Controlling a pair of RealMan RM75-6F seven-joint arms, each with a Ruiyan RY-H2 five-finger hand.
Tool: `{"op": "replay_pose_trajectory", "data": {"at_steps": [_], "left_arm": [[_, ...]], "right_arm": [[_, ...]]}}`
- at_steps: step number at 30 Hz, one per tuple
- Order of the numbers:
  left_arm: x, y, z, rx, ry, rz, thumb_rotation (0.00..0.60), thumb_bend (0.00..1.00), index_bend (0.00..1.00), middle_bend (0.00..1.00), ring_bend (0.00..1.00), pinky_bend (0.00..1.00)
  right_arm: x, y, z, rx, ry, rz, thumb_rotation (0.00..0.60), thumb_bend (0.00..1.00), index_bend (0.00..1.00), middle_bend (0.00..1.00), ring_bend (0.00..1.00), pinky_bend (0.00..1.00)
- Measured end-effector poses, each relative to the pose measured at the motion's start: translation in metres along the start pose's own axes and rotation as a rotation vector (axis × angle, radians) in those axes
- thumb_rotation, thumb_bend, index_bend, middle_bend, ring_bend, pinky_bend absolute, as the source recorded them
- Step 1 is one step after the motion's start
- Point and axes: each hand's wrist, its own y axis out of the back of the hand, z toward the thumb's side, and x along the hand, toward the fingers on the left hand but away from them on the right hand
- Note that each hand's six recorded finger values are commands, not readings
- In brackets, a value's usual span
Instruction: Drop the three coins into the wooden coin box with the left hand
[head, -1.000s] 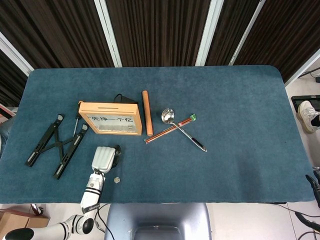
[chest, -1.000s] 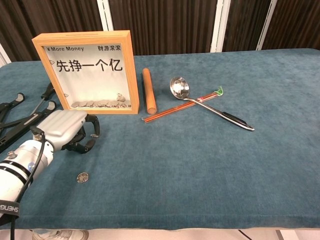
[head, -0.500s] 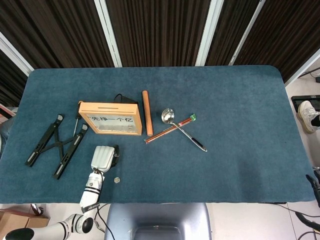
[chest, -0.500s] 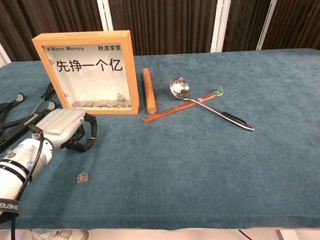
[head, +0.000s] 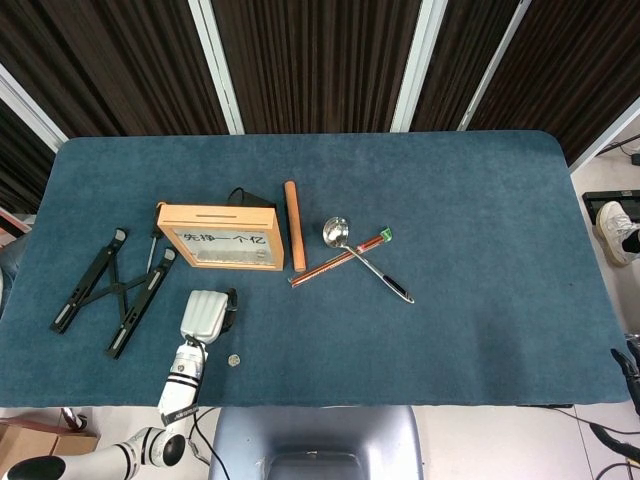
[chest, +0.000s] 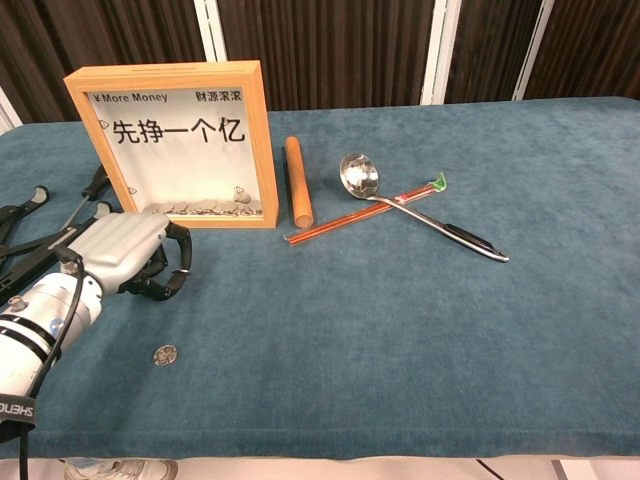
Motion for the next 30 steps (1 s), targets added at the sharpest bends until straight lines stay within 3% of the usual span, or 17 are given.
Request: {"op": "replay_pose_trajectory", "data": {"at_steps": [12,18,21,25,28,30], "left_arm": [[0.000,0.008,0.001,-0.027,-0.004,0.016,0.600,0.53,0.65,1.00,1.00,1.00],[-0.004,0.038,0.010,-0.114,-0.039,0.057,0.600,0.52,0.65,1.00,1.00,1.00],[-0.006,0.072,0.018,-0.172,-0.070,0.105,0.600,0.52,0.65,1.00,1.00,1.00],[-0.004,0.145,0.032,-0.233,-0.107,0.215,0.600,0.51,0.65,1.00,1.00,1.00],[0.004,0.199,0.037,-0.229,-0.095,0.299,0.600,0.51,0.65,1.00,1.00,1.00],[0.012,0.221,0.038,-0.208,-0.073,0.324,0.600,0.51,0.65,1.00,1.00,1.00]], "right_arm": [[-0.001,-0.001,0.000,0.004,0.000,0.004,0.600,0.21,0.00,0.00,0.00,0.00],[-0.002,-0.002,0.000,0.005,-0.002,0.007,0.600,0.21,0.00,0.00,0.00,0.00],[-0.003,-0.003,0.001,0.005,-0.003,0.010,0.600,0.21,0.00,0.00,0.00,0.00],[-0.004,-0.004,0.000,0.006,-0.007,0.015,0.600,0.21,0.00,0.00,0.00,0.00],[-0.005,-0.004,0.001,0.004,-0.006,0.015,0.600,0.21,0.00,0.00,0.00,0.00],[-0.004,-0.002,0.000,-0.001,-0.006,0.012,0.600,0.21,0.00,0.00,0.00,0.00]]}}
